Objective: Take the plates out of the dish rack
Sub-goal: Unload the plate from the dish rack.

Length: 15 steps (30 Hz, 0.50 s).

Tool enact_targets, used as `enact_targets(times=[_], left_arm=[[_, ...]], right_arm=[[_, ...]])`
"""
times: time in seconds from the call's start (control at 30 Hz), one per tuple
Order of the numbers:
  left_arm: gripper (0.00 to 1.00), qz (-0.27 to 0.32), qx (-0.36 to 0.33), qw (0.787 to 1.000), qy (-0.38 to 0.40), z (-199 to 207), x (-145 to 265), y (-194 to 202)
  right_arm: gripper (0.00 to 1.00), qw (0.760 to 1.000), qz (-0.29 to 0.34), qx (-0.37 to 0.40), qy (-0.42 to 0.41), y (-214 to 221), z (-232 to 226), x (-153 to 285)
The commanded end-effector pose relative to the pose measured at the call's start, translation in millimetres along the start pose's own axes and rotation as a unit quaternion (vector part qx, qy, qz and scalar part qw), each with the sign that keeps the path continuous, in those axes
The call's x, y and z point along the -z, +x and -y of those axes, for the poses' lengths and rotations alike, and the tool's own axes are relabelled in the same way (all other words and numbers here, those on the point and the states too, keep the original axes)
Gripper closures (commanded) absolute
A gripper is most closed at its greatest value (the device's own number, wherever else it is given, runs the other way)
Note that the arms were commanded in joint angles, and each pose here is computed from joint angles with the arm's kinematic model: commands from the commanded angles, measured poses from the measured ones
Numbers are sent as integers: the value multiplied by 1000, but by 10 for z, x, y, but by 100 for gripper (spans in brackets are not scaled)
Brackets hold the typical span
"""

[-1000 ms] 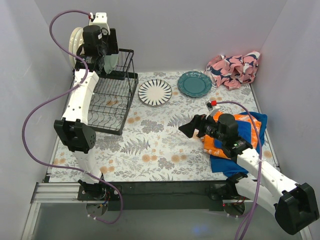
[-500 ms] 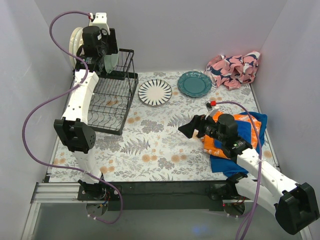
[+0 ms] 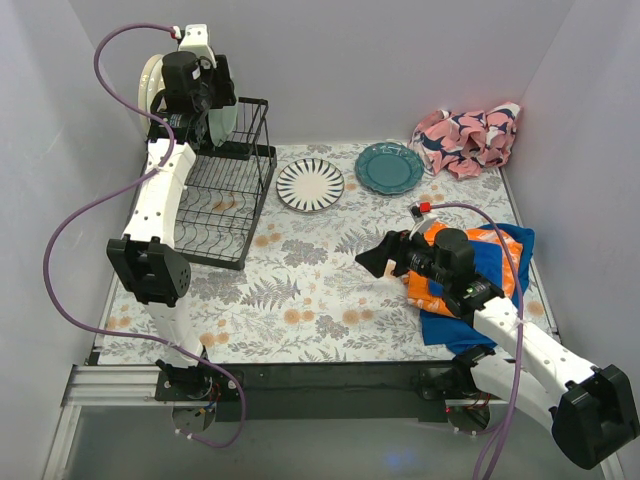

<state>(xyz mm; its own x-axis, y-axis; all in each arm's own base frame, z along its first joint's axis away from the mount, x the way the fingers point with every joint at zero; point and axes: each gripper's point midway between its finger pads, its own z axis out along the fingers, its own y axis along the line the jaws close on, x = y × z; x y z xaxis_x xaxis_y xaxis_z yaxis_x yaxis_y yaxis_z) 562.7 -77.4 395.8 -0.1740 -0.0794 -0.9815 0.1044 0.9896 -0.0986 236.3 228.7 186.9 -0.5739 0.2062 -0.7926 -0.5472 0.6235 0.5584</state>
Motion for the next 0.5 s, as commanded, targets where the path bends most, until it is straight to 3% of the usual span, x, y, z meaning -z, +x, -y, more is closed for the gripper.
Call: enact_targets(times=[0.0,0.47], left_arm=[[52,-82,33,995,53,315,45,463],[60,-107,-18,994,31,174,-15,698]], right_arm=[[6,999,30,24,-16,-141,-98,16],[6,999,34,27,-19,-154,-123,29]])
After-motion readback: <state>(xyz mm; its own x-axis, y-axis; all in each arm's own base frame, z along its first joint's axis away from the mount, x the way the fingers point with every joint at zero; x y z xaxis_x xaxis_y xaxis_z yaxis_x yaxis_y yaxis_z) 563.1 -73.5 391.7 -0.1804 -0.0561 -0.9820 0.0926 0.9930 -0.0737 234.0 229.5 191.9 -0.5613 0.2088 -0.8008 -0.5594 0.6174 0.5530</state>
